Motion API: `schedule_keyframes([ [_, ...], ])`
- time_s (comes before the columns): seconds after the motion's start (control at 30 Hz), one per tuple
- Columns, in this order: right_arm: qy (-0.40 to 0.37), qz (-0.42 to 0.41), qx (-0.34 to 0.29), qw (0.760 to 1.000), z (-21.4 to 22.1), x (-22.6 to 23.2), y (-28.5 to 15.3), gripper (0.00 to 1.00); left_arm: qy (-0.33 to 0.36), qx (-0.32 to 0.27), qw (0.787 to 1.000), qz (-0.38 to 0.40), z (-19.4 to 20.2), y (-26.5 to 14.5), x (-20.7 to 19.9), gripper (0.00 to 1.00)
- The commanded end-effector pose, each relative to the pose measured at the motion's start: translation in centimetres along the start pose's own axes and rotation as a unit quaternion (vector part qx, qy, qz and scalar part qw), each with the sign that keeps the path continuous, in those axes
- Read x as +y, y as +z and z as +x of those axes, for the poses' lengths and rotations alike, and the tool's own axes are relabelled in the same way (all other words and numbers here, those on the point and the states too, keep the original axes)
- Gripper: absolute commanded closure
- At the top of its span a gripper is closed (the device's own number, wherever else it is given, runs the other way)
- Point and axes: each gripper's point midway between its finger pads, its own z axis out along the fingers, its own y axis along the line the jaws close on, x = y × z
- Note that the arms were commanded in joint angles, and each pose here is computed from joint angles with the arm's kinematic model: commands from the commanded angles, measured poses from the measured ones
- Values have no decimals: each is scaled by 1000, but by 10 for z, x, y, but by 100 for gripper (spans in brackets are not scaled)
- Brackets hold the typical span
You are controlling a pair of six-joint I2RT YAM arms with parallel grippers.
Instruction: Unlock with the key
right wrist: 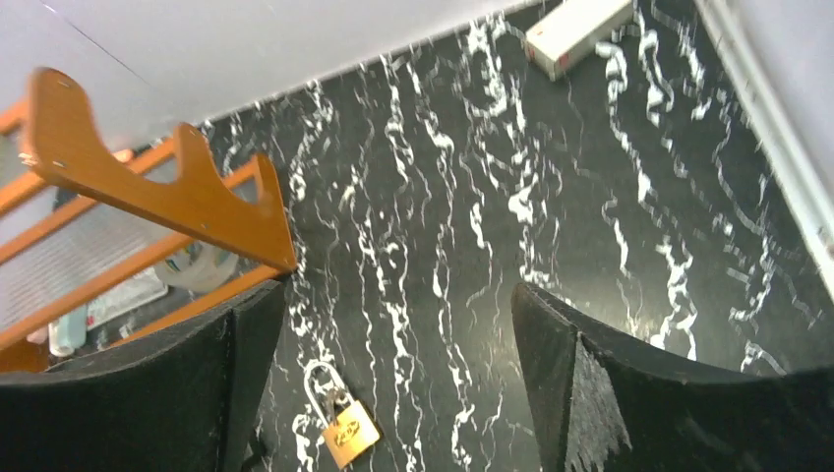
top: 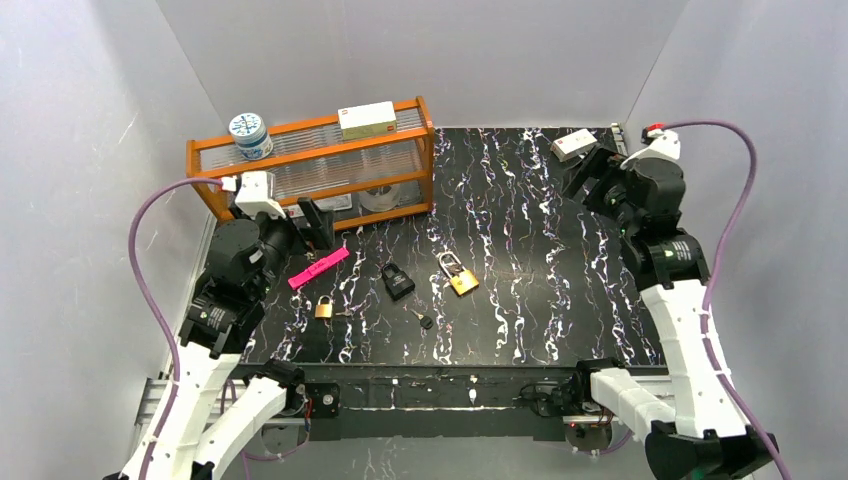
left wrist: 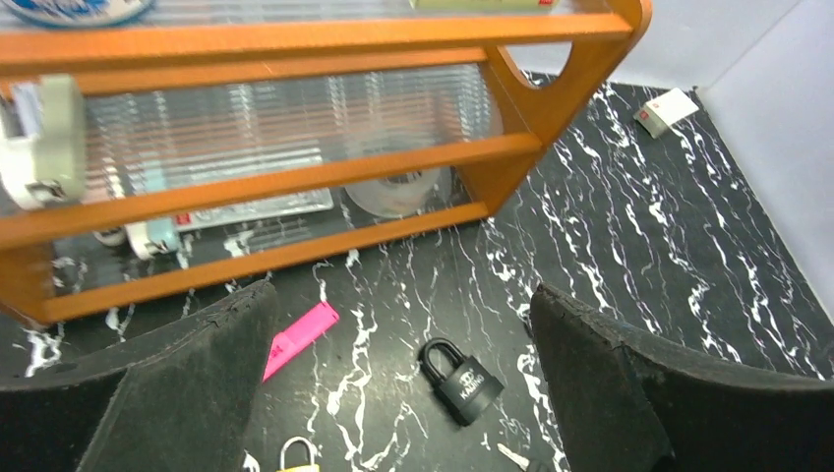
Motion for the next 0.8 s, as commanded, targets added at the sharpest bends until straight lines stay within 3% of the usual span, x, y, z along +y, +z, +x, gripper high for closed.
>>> schedule_keyframes([
  [0.0,19,17,37,999,26,-9,15,5,-43,-6,998,41,6,5,-16,2],
  [0.13,26,-11,144,989,79,-3,32,8,-70,25,994,80,27,15,-32,2],
  [0.27,59,-50,226,971,136,21,40,19,-120,40,990,55,40,26,-28,2],
  [0.43,42,-39,278,959,201,58,46,20,-120,73,989,52,63,38,-28,2],
  [0.5,44,-48,303,951,224,70,48,35,-122,94,987,56,75,42,-30,2],
  [0.57,42,-56,328,942,247,82,47,44,-123,125,980,98,87,42,-46,2],
  [0.77,63,-57,364,928,284,94,48,45,-146,164,968,121,105,46,-57,2],
])
